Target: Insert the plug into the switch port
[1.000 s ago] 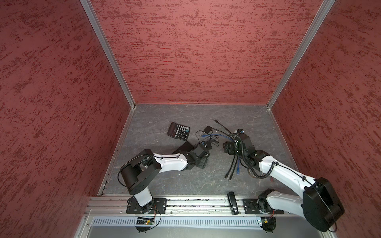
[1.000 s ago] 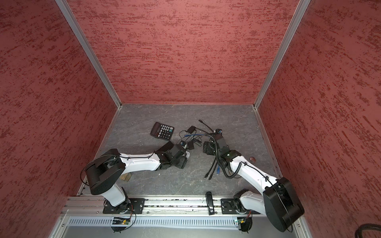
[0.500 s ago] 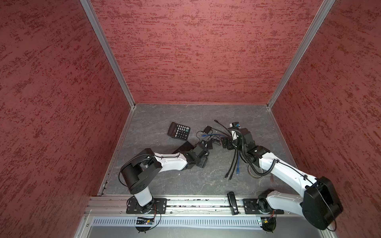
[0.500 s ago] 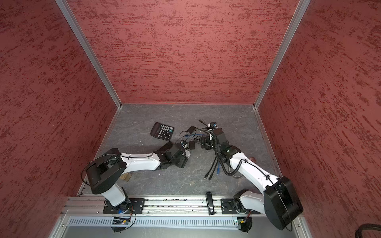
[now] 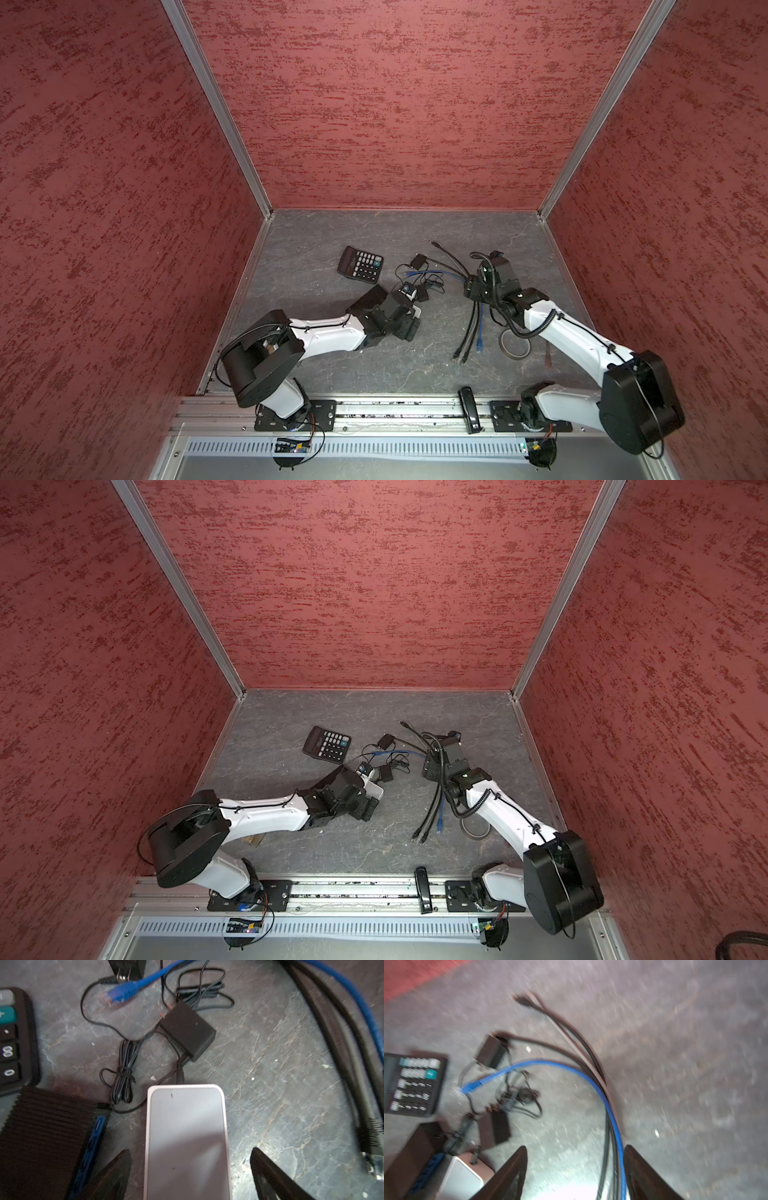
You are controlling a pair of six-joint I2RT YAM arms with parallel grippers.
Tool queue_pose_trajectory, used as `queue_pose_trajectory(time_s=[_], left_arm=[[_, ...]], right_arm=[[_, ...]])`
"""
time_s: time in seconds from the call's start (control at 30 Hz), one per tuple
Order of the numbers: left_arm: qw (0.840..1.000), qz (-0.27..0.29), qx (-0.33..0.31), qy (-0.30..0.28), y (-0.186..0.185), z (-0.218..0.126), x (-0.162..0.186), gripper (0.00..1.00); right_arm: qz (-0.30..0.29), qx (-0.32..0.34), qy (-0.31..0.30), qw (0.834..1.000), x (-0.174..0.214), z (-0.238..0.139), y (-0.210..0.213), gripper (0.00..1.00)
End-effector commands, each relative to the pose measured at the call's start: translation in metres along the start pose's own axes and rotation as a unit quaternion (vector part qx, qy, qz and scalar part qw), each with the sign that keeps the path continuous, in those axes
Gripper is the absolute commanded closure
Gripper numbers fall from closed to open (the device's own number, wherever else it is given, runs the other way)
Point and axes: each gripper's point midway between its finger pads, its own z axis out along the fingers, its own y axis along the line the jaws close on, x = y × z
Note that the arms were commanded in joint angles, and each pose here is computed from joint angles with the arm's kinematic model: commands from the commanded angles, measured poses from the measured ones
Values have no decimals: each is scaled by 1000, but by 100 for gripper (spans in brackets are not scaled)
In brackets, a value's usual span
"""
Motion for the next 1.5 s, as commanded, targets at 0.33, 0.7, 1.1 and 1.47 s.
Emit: queue_pose_trajectory(time_s=[0.33,0.7,1.1,1.47], left_arm=[[988,-29,46,-142,-12,-37,-66,0],[976,-95,36,-193,6,-60,-80,0],[976,-98,41,-188,8,-59,-72,0],[976,-60,36,-208,5,-57,-69,0]], right_arm=[[83,45,82,992,67,-2,-45,55],[82,52,93,991,80,8,-51,68],[78,35,93,992,82,15,-46,88],[88,27,52,994,56,-5,-39,100]])
